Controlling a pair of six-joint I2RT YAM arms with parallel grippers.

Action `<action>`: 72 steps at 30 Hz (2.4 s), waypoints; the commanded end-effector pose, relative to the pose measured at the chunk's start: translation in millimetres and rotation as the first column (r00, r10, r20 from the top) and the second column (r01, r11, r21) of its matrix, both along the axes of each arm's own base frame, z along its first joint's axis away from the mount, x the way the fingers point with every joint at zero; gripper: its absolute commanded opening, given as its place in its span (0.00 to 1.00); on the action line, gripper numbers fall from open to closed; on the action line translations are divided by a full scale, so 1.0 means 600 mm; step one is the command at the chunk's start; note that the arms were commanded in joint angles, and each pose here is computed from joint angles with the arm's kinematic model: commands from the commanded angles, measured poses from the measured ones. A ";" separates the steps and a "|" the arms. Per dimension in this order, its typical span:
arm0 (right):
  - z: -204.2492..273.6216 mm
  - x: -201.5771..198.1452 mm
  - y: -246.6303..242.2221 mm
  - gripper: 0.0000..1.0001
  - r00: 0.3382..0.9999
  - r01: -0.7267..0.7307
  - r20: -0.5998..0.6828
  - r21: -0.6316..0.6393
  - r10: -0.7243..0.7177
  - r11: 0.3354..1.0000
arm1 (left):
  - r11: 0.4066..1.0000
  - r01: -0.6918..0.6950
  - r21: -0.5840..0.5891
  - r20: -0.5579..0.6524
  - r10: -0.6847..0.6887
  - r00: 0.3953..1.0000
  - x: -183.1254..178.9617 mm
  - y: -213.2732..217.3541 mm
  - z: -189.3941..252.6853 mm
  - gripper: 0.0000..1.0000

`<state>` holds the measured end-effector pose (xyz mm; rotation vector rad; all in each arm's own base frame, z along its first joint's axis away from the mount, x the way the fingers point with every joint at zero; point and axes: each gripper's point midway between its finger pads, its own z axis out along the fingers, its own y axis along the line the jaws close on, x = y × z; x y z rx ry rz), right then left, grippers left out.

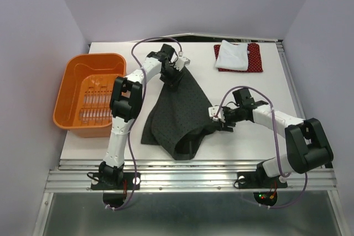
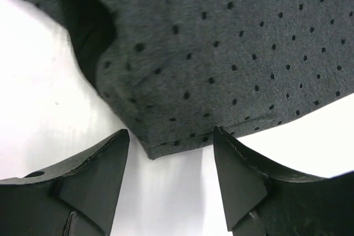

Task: Fold and stack the skirts
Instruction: Flatten the skirt out

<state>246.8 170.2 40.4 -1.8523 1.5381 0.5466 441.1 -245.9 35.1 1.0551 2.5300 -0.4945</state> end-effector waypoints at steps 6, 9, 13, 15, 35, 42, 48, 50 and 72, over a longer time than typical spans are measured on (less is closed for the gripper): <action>0.063 0.065 0.028 0.67 0.988 0.126 0.077 0.092 -0.133 0.988 | 0.999 -0.032 0.026 0.290 0.023 0.957 0.128 0.000 0.094 0.65; 0.075 0.088 0.034 0.67 0.972 0.199 0.099 0.126 -0.212 0.972 | 0.994 -0.046 -0.096 0.356 0.078 0.931 0.126 -0.008 0.193 0.68; 0.068 0.087 0.046 0.65 0.975 0.174 0.119 0.103 -0.186 0.979 | 0.945 -0.087 -0.315 0.322 0.192 0.927 0.057 0.012 0.291 0.69; 0.053 0.076 0.048 0.65 0.978 0.150 0.133 0.087 -0.161 0.985 | 0.913 -0.087 -0.398 0.388 0.254 0.886 0.002 0.039 0.385 0.71; 0.049 0.143 0.053 0.01 0.900 0.348 0.238 0.115 -0.366 0.930 | 0.850 -0.262 -0.457 0.162 0.369 0.915 -0.279 0.105 0.259 0.72; 0.186 0.237 0.063 0.01 0.680 0.687 0.028 0.324 -0.733 0.650 | 0.863 -0.283 -0.419 0.179 0.384 0.906 -0.274 0.103 0.256 0.70; 0.281 0.291 0.061 0.01 0.443 0.854 -0.232 0.402 -0.866 0.329 | 0.870 -0.223 -0.441 0.198 0.336 0.921 -0.305 0.063 0.277 0.71; 0.283 0.294 0.070 0.01 0.398 0.884 -0.322 0.385 -0.859 0.265 | 0.867 -0.192 -0.459 0.203 0.313 0.928 -0.322 0.039 0.279 0.73; 0.416 0.132 0.192 0.01 0.763 0.614 -0.586 0.526 -0.273 0.588 | 0.787 0.569 -0.238 0.877 -0.077 0.474 -0.290 -0.023 0.489 0.66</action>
